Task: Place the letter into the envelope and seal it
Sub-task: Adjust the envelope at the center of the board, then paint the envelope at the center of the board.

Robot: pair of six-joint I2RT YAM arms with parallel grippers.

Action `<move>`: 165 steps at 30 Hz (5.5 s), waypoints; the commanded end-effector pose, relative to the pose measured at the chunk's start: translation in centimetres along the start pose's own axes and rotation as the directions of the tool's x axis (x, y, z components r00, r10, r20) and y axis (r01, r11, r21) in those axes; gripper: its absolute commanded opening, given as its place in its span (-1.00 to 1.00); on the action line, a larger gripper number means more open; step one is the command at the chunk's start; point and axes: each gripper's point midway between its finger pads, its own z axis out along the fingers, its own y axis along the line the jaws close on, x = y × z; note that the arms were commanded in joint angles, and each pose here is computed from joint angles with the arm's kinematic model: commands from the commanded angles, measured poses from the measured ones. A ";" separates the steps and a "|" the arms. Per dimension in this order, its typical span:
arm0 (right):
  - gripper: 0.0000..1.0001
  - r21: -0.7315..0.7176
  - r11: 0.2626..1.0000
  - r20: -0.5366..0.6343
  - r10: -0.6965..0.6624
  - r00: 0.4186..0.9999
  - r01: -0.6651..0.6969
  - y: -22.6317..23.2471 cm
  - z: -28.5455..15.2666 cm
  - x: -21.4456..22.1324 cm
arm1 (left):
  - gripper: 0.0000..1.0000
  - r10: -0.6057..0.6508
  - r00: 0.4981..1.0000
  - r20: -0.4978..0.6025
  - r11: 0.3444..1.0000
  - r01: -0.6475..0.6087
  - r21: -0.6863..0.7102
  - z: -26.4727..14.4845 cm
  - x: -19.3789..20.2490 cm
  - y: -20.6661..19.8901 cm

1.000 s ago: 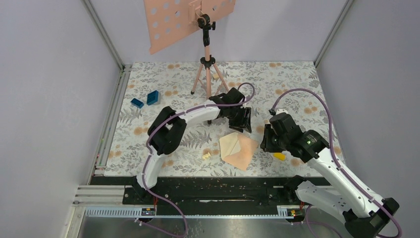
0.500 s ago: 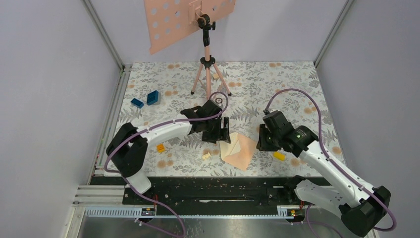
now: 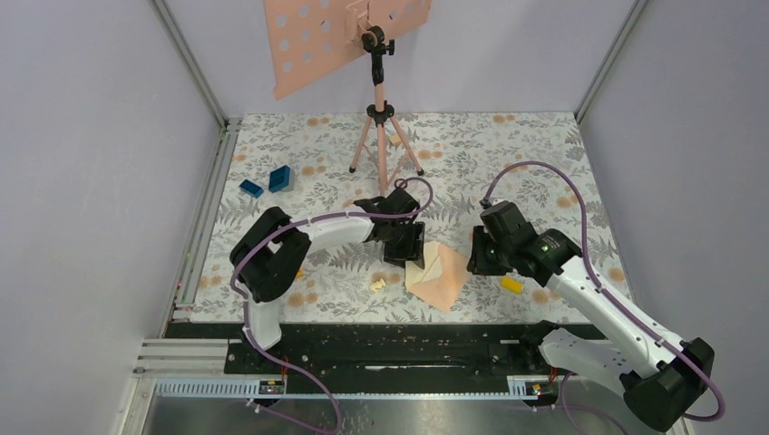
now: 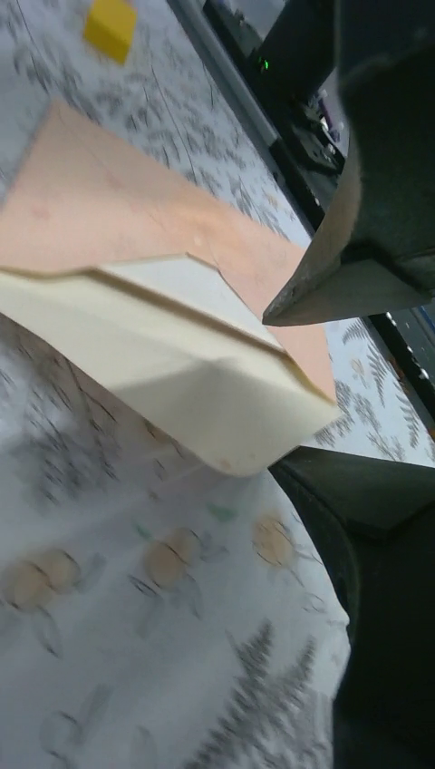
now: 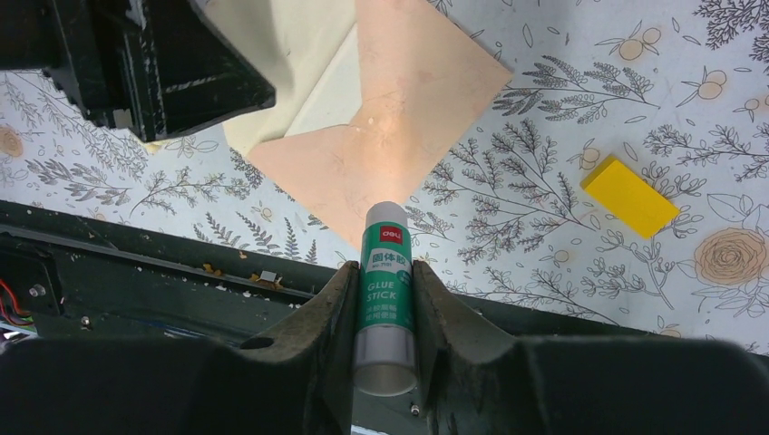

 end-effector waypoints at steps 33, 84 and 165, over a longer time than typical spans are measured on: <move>-1.00 0.091 0.996 -0.168 0.009 0.986 0.007 -0.5 5.4 0.3 | -0.25 -0.016 0.996 0.090 0.942 -0.015 0.336 -1.2 -4.0 -8.6; -1.00 0.276 0.961 -0.235 0.060 0.970 0.007 -2.4 10.6 0.9 | -0.93 -0.064 0.998 0.003 0.986 0.063 0.157 5.1 -0.8 -1.9; -1.00 0.333 0.941 -0.281 0.048 0.959 0.050 -4.0 8.7 5.9 | -0.95 -0.090 0.996 -0.018 0.985 0.092 0.146 5.3 -0.2 -0.8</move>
